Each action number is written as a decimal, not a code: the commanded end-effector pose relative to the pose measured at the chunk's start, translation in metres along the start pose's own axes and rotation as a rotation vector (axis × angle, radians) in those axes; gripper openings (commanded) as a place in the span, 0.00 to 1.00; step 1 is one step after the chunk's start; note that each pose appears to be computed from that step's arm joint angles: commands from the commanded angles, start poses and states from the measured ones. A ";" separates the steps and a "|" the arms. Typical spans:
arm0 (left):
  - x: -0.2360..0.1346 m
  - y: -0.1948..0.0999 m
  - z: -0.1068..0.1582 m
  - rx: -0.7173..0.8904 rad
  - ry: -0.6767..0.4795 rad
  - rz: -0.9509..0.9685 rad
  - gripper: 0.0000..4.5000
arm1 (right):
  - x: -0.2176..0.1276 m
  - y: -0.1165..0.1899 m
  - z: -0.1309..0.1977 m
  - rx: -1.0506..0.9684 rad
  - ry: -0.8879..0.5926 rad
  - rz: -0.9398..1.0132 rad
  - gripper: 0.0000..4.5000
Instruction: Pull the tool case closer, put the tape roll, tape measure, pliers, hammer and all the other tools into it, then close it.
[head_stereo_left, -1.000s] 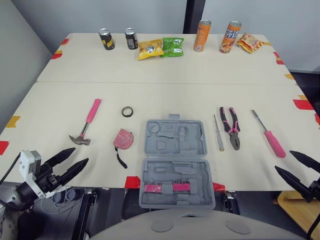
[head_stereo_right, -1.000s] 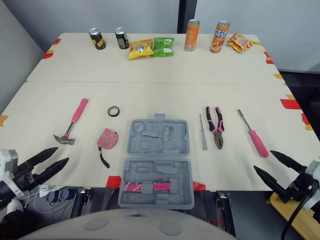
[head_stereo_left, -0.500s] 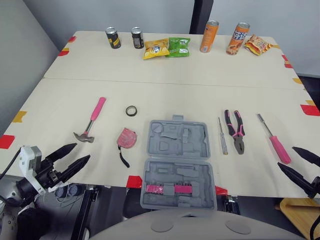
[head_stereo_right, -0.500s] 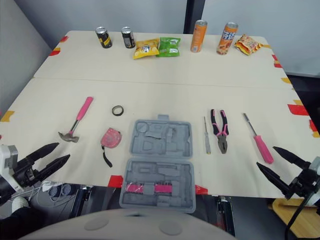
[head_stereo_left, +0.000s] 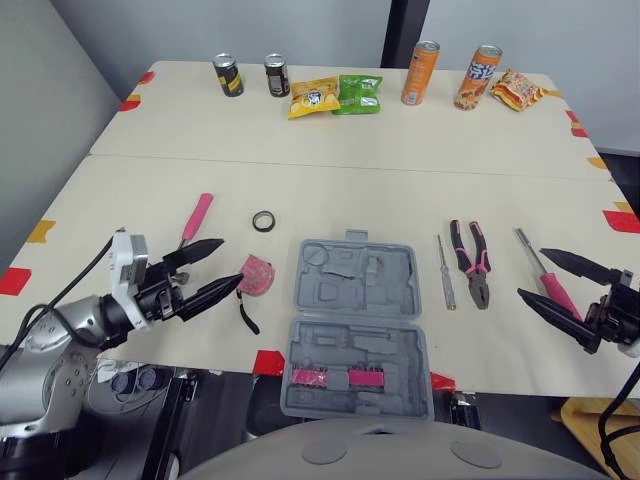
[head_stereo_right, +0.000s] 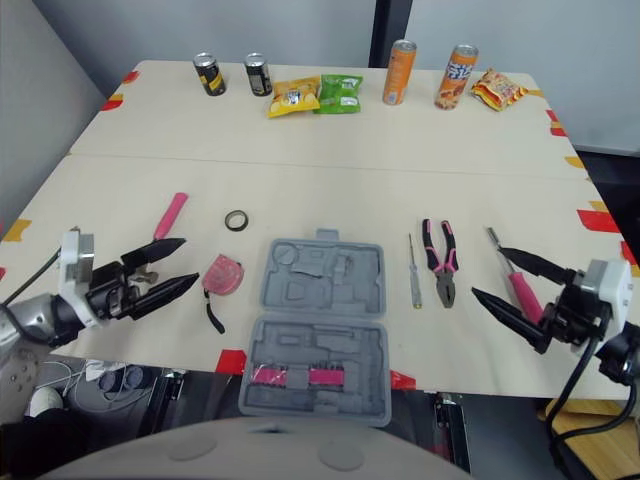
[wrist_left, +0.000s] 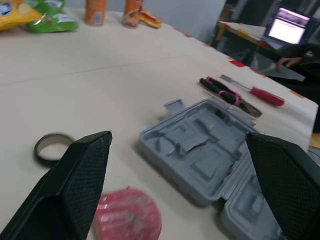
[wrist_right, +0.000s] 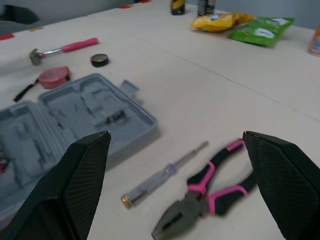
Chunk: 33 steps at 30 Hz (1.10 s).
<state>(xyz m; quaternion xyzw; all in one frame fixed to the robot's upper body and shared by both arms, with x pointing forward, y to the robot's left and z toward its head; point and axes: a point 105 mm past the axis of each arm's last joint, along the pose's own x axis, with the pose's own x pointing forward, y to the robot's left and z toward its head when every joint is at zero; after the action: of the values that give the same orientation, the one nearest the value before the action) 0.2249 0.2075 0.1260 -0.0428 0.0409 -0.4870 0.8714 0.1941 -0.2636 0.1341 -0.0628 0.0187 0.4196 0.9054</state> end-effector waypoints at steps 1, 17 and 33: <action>0.015 -0.009 0.009 0.053 0.046 -0.066 1.00 | 0.019 0.011 0.023 -0.031 -0.059 0.112 0.99; 0.056 0.039 0.080 0.479 0.815 -0.135 1.00 | 0.084 0.049 0.051 -0.119 -0.241 0.344 0.99; 0.119 0.075 0.060 0.707 1.189 -0.327 0.75 | 0.077 0.061 0.048 -0.113 -0.276 0.160 1.00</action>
<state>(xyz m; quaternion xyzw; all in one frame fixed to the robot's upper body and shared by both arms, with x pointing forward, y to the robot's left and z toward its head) 0.3515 0.1484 0.1650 0.4884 0.3458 -0.5466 0.5857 0.1995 -0.1676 0.1589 -0.0470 -0.0984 0.4879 0.8661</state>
